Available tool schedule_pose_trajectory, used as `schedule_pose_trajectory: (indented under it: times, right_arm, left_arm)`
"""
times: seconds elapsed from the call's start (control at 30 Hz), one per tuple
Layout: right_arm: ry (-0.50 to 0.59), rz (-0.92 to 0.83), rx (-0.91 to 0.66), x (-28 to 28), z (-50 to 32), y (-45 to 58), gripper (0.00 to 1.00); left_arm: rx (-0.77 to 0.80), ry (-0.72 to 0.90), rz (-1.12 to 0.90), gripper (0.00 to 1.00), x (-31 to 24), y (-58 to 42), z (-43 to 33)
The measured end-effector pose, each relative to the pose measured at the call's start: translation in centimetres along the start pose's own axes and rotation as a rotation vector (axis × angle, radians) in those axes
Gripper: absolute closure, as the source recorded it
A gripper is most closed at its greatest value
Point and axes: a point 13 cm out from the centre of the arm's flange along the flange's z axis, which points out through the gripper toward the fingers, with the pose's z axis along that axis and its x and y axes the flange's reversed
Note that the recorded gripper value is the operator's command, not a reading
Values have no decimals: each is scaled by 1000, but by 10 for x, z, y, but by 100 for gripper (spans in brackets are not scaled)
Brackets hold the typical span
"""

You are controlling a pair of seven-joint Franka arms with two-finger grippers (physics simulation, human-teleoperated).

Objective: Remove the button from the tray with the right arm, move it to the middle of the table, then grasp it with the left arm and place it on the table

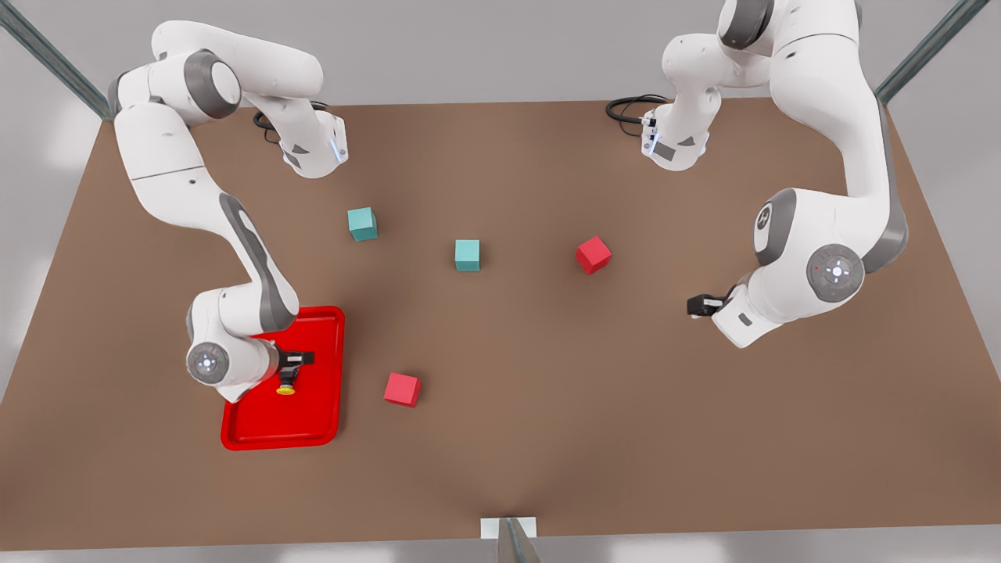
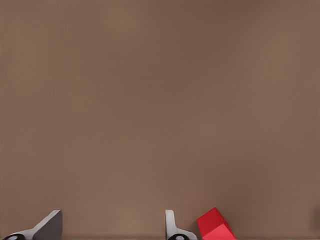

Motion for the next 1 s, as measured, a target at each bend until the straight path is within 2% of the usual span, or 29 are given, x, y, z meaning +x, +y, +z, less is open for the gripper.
schedule_pose_trajectory:
  times: [0.53, 0.57, 0.87, 1.0]
  right_arm:
    - [-56, -31, 13, -20, 45, -11, 0]
    - [-57, -31, 12, -21, 45, -11, 8]
    - [-69, -21, 9, -25, 45, -12, 7]
    - [-75, -21, -3, -26, 45, -13, 15]
  left_arm:
    - [1, -2, -4, 0, -6, -6, 8]
    - [1, -1, -5, 0, -6, -6, 9]
    - [0, -4, -5, 0, -6, -8, 7]
    - [-1, -4, -5, 0, -6, -9, 8]
